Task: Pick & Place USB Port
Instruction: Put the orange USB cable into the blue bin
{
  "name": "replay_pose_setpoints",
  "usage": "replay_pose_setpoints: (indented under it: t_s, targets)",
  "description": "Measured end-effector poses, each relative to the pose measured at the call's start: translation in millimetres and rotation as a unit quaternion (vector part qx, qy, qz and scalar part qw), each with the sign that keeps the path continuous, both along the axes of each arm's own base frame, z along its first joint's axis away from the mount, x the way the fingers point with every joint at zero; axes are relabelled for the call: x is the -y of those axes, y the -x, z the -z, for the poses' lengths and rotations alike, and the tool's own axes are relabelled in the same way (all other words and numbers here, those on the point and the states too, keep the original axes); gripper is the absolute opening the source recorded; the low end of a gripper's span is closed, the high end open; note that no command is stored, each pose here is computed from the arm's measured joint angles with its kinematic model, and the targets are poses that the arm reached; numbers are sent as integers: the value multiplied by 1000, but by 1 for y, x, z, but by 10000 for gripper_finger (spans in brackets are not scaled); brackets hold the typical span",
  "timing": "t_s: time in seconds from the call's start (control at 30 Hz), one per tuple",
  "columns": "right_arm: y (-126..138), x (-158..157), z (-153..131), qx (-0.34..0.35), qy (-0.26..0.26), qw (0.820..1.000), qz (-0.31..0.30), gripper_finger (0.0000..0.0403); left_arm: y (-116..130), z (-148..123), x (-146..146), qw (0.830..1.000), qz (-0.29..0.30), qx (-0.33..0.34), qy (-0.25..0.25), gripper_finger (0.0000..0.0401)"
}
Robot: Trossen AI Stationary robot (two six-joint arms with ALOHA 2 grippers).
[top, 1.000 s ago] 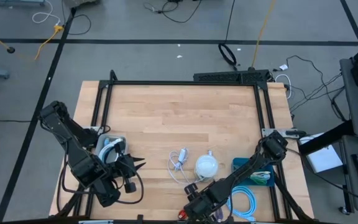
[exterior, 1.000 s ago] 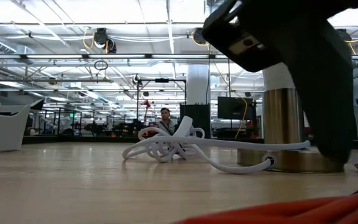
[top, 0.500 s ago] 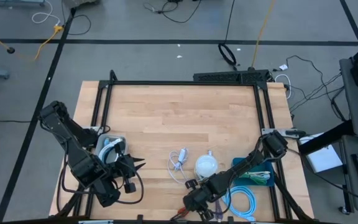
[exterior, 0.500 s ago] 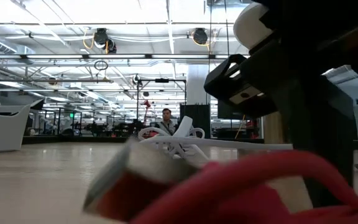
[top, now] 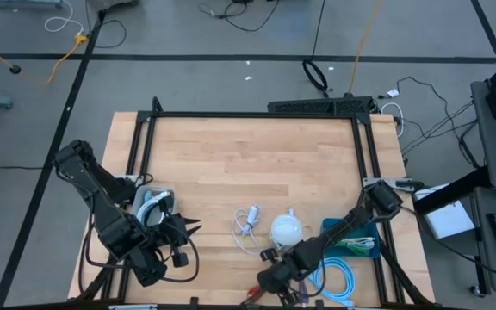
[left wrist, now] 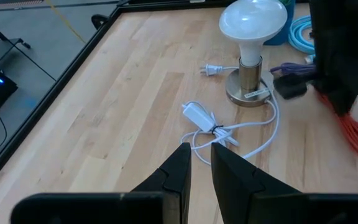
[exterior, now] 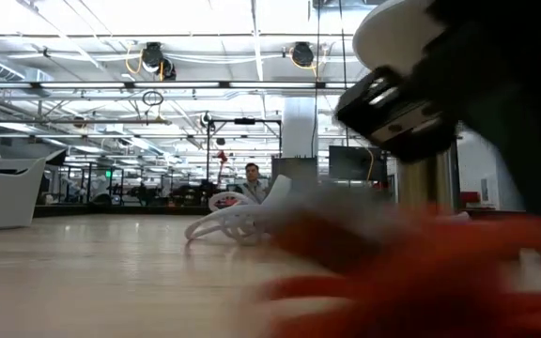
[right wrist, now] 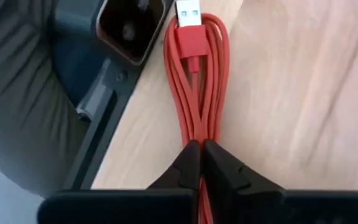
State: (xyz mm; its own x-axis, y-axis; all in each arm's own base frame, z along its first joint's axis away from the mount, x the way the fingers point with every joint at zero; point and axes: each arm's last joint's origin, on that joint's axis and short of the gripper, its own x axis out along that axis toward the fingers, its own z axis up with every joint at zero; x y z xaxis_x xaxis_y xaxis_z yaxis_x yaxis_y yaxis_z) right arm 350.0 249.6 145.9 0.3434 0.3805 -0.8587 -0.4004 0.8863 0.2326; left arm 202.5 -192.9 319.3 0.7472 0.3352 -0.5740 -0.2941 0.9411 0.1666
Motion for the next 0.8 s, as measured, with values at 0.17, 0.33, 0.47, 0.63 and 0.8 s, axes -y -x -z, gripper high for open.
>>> replay_pose_setpoints:
  t_s: [0.17, 0.33, 0.47, 0.63, 0.8]
  targets:
    - [5, -3, -50, 113, -1, 994, -3, 0, 0, 0, 0, 1000, 0, 1, 0, 67]
    - [12, -6, -85, 218, 30, 975, -5, 0, 0, 0, 0, 1000, 0, 2, 0, 67]
    - [27, -10, -119, 293, 61, 954, 1, 0, 0, 0, 0, 1000, 0, 2, 1, 67]
    - [72, -6, -139, 259, 141, 954, 62, 0, 0, 1, 0, 1000, 0, -1, 2, 67]
    - [132, 9, -160, 192, 172, 955, 145, 0, 0, 13, -3, 1000, -5, -13, -11, 67]
